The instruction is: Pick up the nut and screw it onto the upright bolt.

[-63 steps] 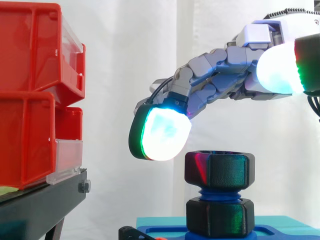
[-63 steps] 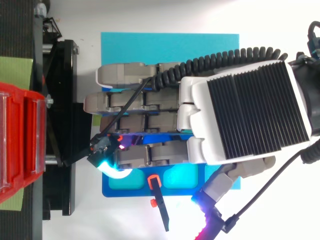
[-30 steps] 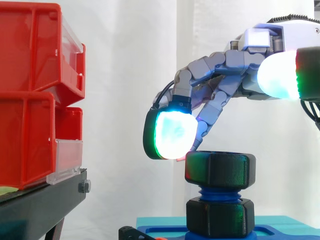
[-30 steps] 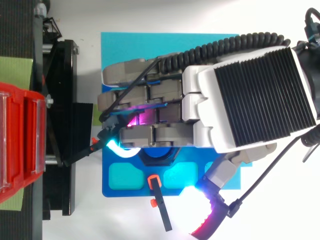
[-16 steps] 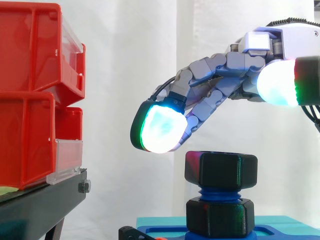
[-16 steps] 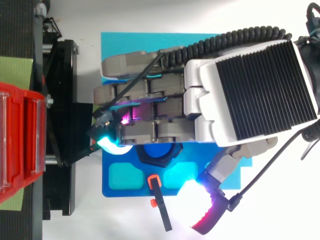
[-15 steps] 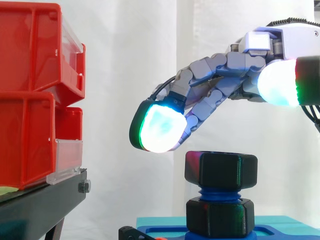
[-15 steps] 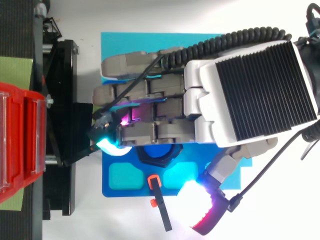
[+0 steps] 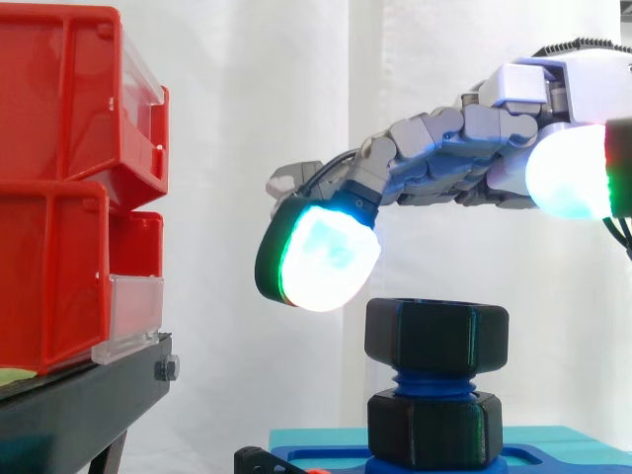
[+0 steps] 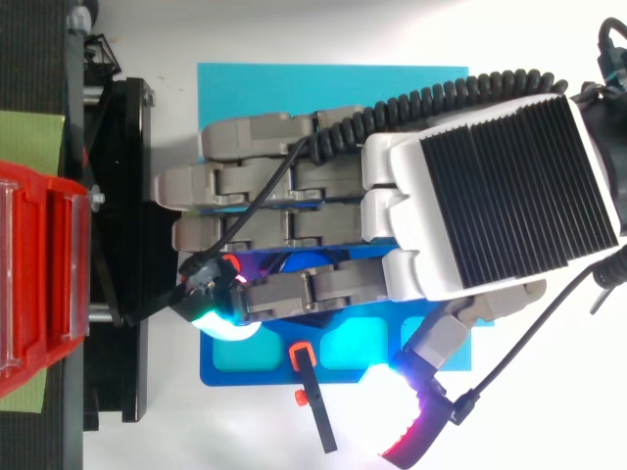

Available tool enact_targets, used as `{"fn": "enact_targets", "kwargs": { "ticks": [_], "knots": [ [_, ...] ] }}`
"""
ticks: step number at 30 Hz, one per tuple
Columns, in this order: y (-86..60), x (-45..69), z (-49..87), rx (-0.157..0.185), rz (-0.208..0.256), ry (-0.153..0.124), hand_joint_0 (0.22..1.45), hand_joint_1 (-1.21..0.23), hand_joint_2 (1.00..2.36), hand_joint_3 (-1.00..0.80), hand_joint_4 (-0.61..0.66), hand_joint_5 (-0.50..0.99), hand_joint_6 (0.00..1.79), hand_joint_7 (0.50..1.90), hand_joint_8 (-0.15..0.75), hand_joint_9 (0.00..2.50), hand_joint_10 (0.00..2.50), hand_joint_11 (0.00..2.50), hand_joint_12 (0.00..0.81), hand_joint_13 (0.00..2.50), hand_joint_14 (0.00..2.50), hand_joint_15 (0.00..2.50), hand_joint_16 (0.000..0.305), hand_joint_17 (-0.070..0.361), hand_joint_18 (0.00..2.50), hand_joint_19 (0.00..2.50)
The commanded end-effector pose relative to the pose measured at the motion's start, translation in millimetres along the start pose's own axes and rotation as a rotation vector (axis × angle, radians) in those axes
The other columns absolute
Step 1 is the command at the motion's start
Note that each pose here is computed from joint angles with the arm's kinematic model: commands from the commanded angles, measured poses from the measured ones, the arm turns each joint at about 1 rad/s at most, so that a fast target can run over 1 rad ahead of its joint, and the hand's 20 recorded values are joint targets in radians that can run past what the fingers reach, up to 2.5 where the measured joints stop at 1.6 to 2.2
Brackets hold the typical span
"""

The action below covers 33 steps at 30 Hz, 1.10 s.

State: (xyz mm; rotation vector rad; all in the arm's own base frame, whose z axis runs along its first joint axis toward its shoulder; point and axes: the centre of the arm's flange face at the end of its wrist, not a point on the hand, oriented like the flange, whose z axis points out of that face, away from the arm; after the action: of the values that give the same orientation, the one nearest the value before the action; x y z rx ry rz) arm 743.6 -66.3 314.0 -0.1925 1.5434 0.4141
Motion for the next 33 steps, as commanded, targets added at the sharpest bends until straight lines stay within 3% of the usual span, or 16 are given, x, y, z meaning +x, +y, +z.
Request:
{"fn": "enact_targets", "kwargs": {
  "ticks": [1,17,33],
  "knots": [
    [0.6,1.1,-0.9,0.0,0.004,0.01,0.42,-0.25,1.0,-0.5,0.09,-0.17,0.5,0.63,0.184,0.02,0.0,0.0,0.33,0.0,0.0,0.0,0.05,0.112,0.0,0.0],
    [-4.6,-0.4,-2.8,0.007,0.002,0.002,0.42,-0.21,1.0,-0.5,0.12,-0.15,0.5,0.66,0.17,0.0,0.0,0.0,0.327,0.0,0.0,0.0,0.051,0.116,0.0,0.0],
    [-10.7,1.5,-8.1,0.011,0.004,0.013,0.42,-0.23,1.0,-0.5,0.19,-0.13,0.5,0.73,0.197,0.11,0.0,0.0,0.338,0.0,0.0,0.0,0.051,0.115,0.0,0.0]
  ]
}}
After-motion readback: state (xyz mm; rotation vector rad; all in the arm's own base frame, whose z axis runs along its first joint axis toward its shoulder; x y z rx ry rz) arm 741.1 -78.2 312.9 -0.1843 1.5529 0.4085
